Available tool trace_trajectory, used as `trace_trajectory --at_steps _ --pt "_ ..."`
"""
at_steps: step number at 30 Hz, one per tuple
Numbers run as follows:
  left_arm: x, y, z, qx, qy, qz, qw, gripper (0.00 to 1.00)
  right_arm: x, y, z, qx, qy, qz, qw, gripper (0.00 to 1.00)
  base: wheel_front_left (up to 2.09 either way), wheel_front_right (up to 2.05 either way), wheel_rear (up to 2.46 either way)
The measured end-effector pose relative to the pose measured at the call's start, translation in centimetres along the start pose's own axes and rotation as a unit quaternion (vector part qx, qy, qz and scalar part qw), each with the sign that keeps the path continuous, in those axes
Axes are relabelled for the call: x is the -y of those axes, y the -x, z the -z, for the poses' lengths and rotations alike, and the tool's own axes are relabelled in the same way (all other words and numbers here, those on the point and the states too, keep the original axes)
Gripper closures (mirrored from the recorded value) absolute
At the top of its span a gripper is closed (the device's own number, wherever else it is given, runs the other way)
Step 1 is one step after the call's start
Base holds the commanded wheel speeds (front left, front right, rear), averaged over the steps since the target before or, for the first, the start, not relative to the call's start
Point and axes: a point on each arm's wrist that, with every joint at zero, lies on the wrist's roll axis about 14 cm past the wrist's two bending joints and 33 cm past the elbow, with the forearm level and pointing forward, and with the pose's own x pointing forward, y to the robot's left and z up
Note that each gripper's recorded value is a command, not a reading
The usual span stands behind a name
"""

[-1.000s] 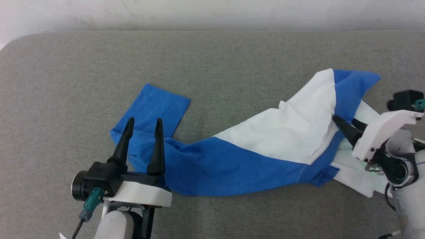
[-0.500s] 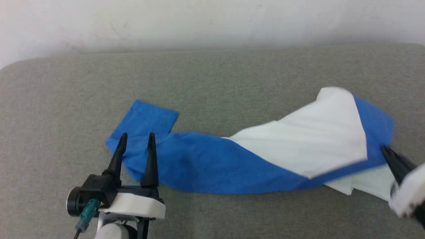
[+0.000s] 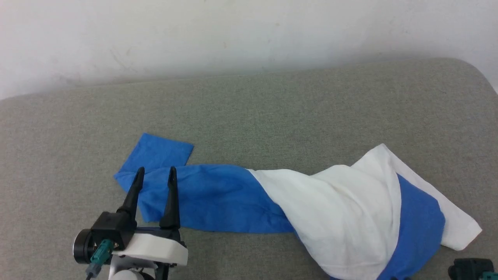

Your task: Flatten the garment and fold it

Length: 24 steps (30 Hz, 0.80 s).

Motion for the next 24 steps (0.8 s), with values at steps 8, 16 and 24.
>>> trace_trajectory --at_steps 8,16,24 --pt "-1.0 1.3 0.6 -0.017 -0.001 -0.019 1.0 0.0 0.1 1.1 -9.1 0.22 0.059 0.02 0.974 0.0 0.0 0.0 0.0" --pt "-0.4 2.6 4.0 -0.12 0.018 -0.012 0.993 0.0 -2.5 2.3 -13.5 0.335 0.148 0.011 0.931 0.0 0.0 0.0 0.0" --pt "6.4 3.5 9.8 -0.289 -0.006 0.133 0.948 0.0 -4.6 1.4 -13.6 0.336 0.167 -0.015 0.927 0.0 0.0 0.0 0.0"
